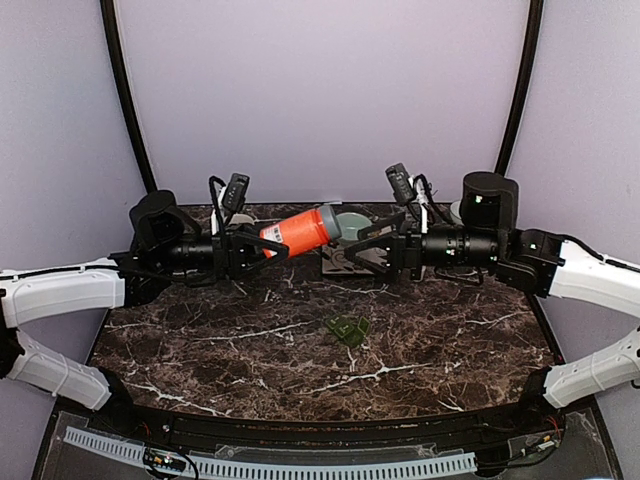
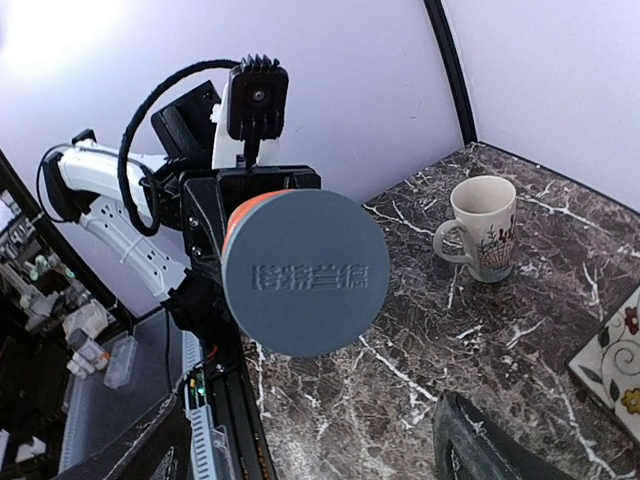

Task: Sort the pills into containers
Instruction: Unscrew the lid of the pill bottle.

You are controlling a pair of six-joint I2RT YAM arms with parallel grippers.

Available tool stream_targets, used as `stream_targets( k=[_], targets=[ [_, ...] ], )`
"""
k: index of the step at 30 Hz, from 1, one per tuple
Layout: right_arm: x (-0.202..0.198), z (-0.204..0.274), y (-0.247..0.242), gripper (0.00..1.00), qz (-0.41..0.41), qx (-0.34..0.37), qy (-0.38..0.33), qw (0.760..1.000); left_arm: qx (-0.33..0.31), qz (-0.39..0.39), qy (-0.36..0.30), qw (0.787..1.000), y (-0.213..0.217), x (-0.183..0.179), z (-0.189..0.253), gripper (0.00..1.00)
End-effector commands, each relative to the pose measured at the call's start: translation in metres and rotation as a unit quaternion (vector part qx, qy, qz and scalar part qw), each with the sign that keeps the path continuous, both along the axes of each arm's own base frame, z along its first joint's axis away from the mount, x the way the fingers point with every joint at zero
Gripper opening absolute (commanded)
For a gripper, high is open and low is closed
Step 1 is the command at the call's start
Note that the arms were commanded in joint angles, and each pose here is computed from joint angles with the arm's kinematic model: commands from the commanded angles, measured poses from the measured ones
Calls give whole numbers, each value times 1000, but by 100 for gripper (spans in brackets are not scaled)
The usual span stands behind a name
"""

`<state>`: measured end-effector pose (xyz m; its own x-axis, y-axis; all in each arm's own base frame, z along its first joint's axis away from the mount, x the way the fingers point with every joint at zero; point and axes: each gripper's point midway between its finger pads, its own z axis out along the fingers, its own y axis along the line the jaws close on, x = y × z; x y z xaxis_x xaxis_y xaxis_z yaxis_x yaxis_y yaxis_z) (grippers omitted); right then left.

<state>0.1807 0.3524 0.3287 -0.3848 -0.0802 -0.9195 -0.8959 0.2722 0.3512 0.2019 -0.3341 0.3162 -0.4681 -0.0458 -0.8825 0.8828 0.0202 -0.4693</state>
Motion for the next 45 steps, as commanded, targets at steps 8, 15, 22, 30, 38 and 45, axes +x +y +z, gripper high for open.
stream_targets(
  k=[8,15,22,30,38,45],
  targets=[
    [26,43,9,84,-45,98,94,990,9,60,-64,996,10,7,-6,0],
    [43,39,22,84,-53,88,101,990,20,56,-76,995,10,2,-10,0],
    [40,33,34,87,-39,111,270,956,24,53,-83,995,9,-1,-11,0],
    [38,25,40,88,-27,105,296,949,28,51,-88,994,6,-1,-12,0],
    [38,15,45,76,-21,93,306,947,32,49,-91,994,4,-1,-14,0],
    [38,22,50,33,-9,87,294,952,36,52,-91,994,4,0,-15,0]
  ],
)
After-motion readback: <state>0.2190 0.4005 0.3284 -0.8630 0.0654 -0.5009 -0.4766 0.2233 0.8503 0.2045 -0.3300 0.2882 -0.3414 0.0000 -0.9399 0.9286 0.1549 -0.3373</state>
